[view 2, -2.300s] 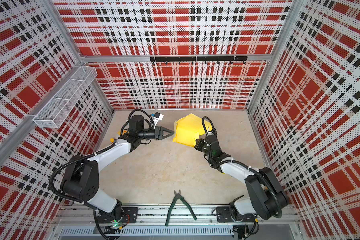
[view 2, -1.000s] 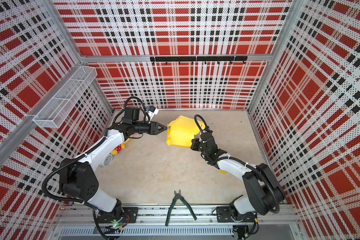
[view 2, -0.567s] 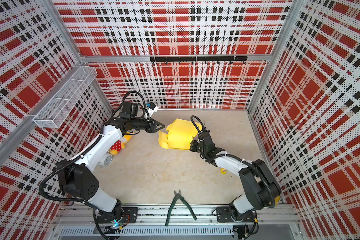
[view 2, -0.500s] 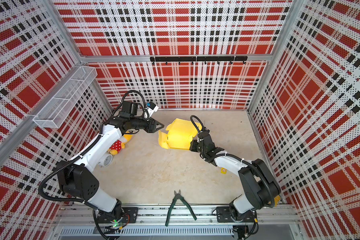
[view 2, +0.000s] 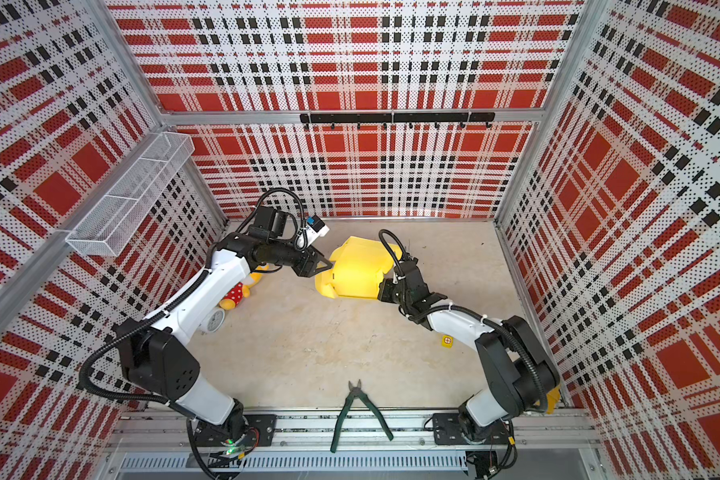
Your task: Fold the paper box
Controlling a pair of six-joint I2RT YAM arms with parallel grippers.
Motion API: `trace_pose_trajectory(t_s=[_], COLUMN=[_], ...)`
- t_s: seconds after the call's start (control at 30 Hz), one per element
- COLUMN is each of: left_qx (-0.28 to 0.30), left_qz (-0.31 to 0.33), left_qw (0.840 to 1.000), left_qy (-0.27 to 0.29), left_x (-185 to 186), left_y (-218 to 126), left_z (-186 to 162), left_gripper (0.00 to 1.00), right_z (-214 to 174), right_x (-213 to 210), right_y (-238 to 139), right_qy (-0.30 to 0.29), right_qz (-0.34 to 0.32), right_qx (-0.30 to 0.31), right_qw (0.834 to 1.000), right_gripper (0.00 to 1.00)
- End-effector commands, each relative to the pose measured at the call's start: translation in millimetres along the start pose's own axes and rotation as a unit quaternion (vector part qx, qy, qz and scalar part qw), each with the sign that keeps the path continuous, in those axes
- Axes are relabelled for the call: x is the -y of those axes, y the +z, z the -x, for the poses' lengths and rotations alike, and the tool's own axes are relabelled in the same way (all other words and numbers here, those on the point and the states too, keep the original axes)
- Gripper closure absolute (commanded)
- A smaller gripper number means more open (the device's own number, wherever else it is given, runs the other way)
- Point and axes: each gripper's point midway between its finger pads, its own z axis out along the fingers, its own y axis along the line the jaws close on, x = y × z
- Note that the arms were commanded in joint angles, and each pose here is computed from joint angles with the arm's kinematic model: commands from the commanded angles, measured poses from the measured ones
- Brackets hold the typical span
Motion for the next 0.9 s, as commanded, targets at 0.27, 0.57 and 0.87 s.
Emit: trace_pose_trajectory(t_s=[0.27,0.57,0.87], left_qx=[-0.013,-0.021,0.006], left_qz=[0.119,0.179,0.149], left_qw=[0.992,0.983,0.987], left_qy=[-0.03,-0.043,-0.063], left_x=[-49.4,-73.4,-67.9], left_y=[-10.3,-17.8,-26.7], left_z=[9.2,5.5,11.4], left_gripper=[0.48,0.45,0.38], right_z=[6.0,4.8,9.0], right_x=[-24.5,-37.6,-24.8], right_y=[1.0,-0.2,-3.4], right_qy=[-0.036,-0.053,-0.028], right_qz=[0.036,0.058,0.036], right_qx=[0.006,0.005,0.015], right_qw=[0.999,0.997,0.999], right_gripper=[1.0,1.0,1.0])
